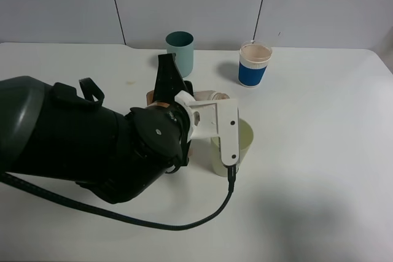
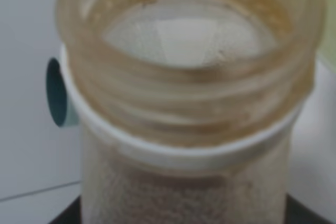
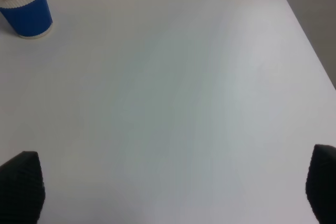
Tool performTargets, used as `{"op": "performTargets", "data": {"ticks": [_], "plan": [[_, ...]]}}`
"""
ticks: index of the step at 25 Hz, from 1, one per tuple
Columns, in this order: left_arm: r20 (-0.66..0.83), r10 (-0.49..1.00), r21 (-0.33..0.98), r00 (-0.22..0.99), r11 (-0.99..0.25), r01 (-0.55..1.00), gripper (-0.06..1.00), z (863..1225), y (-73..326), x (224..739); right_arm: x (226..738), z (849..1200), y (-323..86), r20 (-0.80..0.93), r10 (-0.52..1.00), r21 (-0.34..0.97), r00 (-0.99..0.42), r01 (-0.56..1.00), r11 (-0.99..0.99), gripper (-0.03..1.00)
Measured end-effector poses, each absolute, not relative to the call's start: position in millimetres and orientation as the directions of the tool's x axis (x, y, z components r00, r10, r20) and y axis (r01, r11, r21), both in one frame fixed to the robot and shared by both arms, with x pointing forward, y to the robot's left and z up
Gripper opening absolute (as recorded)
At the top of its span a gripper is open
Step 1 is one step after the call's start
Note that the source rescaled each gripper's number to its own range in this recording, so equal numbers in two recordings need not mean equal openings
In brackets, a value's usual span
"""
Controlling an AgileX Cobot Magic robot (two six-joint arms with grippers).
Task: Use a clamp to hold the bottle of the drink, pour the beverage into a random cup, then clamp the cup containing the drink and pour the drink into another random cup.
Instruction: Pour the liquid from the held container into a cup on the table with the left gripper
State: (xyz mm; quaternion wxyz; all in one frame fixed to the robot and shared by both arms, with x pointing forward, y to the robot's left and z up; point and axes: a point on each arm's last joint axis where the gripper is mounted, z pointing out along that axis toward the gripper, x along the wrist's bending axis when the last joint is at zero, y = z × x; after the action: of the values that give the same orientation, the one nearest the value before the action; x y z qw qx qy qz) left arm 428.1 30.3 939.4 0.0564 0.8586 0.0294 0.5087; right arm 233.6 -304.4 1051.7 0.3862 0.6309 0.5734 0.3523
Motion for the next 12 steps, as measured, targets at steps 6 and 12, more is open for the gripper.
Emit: {"op": "performTargets", "data": {"ticks": [6,12], "plan": [[0.892,0.013,0.056,0.453,-0.995,-0.08,0.01,942.5,27.1,429.4,233.6,1051.7,-304.4,0.002,0.996,0.891,0.094,0.451,-0.044,1.0],[0.907,-0.046,0.009,0.418,-0.992,-0.128,0.01,945.1,25.0,430.5,233.6,1051.7,-304.4,0.002,0.996,0.891,0.094,0.451,-0.044,1.0]]}}
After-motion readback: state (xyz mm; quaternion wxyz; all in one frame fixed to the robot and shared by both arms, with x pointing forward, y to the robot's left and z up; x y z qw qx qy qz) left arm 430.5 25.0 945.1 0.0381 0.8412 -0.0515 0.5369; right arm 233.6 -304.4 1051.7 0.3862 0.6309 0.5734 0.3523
